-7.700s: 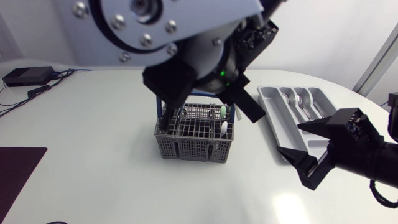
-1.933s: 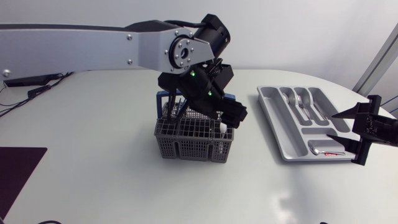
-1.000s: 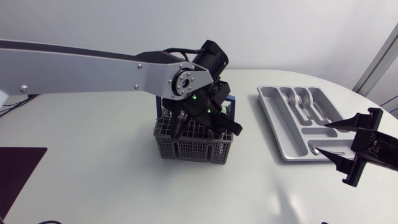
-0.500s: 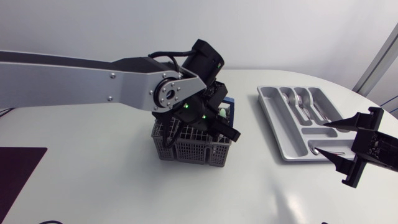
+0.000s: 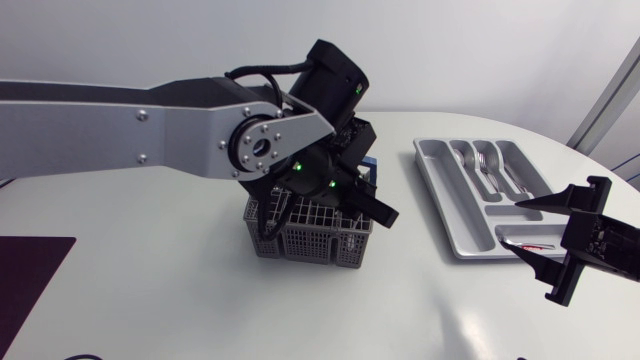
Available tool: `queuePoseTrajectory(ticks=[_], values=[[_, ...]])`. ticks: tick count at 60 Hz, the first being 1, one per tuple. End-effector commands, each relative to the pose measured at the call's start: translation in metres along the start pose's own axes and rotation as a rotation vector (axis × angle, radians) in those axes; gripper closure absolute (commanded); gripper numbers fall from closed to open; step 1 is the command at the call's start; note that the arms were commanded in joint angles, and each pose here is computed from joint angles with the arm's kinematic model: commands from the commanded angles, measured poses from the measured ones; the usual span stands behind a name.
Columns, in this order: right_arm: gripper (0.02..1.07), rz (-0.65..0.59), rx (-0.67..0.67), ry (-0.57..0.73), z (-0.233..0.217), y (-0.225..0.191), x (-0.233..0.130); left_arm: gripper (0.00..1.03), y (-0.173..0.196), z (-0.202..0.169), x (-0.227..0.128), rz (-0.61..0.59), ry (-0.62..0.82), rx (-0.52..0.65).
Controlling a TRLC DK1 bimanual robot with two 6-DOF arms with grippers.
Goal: Unload the cutlery basket into the drawer organizer.
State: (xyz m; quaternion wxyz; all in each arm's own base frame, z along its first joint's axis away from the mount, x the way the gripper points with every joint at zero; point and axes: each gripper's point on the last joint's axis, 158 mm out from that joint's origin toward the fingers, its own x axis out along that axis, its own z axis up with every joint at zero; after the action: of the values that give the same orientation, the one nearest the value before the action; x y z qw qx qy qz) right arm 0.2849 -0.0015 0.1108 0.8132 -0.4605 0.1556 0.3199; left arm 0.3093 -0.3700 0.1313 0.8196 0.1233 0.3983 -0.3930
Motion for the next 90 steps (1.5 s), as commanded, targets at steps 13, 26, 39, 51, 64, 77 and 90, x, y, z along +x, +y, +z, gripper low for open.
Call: queuePoseTrajectory(ticks=[13,26,39,51,64,77,90], values=[[0.26,0.026,0.029,-0.008,0.000,0.014,0.003,0.59,0.013,-0.022,0.003,0.025,0.044,-0.022],[0.26,0.030,0.033,-0.009,0.000,0.018,0.004,0.50,0.017,-0.021,0.007,0.032,0.046,-0.031],[0.26,0.031,0.033,-0.009,-0.001,0.020,0.004,0.50,0.021,-0.018,0.013,0.039,0.048,-0.047],[0.26,0.034,0.031,-0.010,-0.001,0.022,0.005,0.49,0.026,-0.018,0.018,0.046,0.050,-0.054],[0.26,0.034,0.029,-0.011,-0.002,0.024,0.006,0.49,0.027,-0.016,0.023,0.046,0.045,-0.053],[0.26,0.033,0.030,-0.012,-0.002,0.024,0.006,0.49,0.028,-0.011,0.025,0.051,0.031,-0.054],[0.26,0.033,0.031,-0.011,-0.003,0.025,0.006,0.57,0.027,-0.009,0.031,0.059,0.022,-0.046]])
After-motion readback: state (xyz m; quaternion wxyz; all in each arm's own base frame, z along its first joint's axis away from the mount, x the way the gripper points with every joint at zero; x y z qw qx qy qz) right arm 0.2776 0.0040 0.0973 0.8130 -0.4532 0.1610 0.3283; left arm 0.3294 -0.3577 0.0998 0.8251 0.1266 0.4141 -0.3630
